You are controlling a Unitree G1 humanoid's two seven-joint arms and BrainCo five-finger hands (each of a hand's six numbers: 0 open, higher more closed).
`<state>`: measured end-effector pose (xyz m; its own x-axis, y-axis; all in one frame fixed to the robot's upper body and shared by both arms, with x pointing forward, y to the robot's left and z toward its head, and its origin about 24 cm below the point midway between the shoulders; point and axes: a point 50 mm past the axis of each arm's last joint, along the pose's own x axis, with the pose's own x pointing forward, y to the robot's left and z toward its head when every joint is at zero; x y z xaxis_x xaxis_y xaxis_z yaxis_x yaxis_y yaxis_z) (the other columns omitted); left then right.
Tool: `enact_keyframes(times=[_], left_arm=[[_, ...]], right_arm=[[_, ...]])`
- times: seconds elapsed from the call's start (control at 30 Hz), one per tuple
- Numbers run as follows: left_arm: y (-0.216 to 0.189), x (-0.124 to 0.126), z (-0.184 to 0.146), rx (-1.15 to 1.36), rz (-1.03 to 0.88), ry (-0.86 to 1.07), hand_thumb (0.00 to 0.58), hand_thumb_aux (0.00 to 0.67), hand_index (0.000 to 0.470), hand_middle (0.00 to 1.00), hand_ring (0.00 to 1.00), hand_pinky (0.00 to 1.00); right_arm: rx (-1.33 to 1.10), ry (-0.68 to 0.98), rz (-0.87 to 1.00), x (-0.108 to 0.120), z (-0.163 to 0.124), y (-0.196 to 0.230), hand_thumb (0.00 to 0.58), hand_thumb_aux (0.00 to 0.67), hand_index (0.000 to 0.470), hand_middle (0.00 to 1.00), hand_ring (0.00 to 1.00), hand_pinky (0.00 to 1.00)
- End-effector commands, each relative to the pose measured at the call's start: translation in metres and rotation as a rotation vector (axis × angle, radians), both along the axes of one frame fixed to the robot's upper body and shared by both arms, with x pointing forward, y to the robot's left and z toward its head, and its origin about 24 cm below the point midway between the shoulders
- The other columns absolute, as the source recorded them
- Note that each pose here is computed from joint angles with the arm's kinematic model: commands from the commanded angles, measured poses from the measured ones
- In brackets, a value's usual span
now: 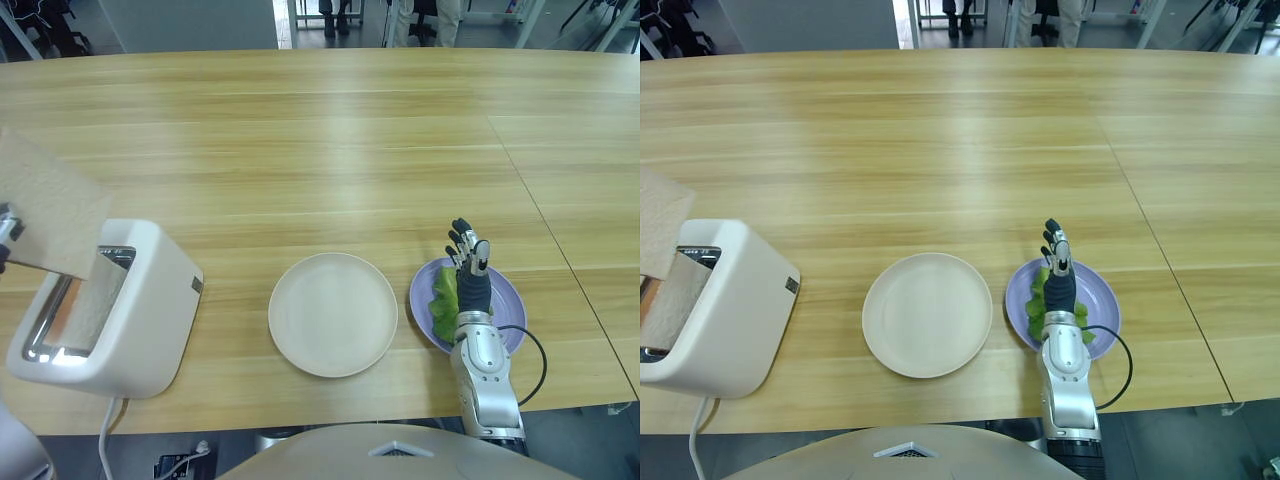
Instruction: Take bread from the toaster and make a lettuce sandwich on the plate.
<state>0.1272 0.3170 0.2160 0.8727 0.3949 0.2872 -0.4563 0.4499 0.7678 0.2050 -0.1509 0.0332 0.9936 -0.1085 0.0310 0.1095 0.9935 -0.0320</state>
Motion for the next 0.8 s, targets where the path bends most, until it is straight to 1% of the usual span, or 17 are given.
enact_keyframes(times=[0.03, 0.2, 0.33, 0.4, 0.5, 0.67, 0.8], left_arm=[[-0.009, 0.011, -0.007, -0.160, -0.117, -0.014, 0.580, 0.670, 0.460, 1.00, 1.00, 1.00], [-0.026, 0.029, -0.017, -0.341, -0.273, -0.022, 0.580, 0.670, 0.460, 1.00, 1.00, 1.00], [-0.051, 0.045, -0.034, -0.508, -0.427, 0.029, 0.580, 0.670, 0.460, 1.00, 1.00, 1.00], [-0.062, 0.050, -0.042, -0.561, -0.474, 0.047, 0.580, 0.670, 0.460, 1.00, 1.00, 1.00], [-0.074, 0.053, -0.048, -0.591, -0.521, 0.064, 0.580, 0.670, 0.460, 1.00, 1.00, 1.00], [-0.098, 0.065, -0.065, -0.645, -0.644, 0.141, 0.580, 0.670, 0.460, 1.00, 1.00, 1.00], [-0.109, 0.071, -0.078, -0.647, -0.679, 0.176, 0.580, 0.670, 0.460, 1.00, 1.00, 1.00]], right_arm=[[0.000, 0.025, 0.004, -0.001, -0.005, 0.001, 0.000, 0.000, 0.000, 0.00, 0.00, 0.00], [0.001, 0.024, 0.007, 0.000, -0.005, 0.003, 0.000, 0.000, 0.000, 0.00, 0.00, 0.00], [0.002, 0.016, 0.016, 0.002, -0.002, 0.005, 0.000, 0.000, 0.000, 0.00, 0.00, 0.00], [0.003, 0.013, 0.021, 0.003, -0.001, 0.007, 0.000, 0.000, 0.000, 0.00, 0.00, 0.00], [0.003, 0.009, 0.033, 0.004, 0.000, 0.009, 0.000, 0.000, 0.000, 0.00, 0.00, 0.00], [0.008, -0.015, 0.053, 0.008, 0.005, 0.014, 0.000, 0.000, 0.000, 0.00, 0.00, 0.00], [0.010, -0.039, 0.072, 0.012, 0.010, 0.016, 0.000, 0.000, 0.000, 0.00, 0.00, 0.00]])
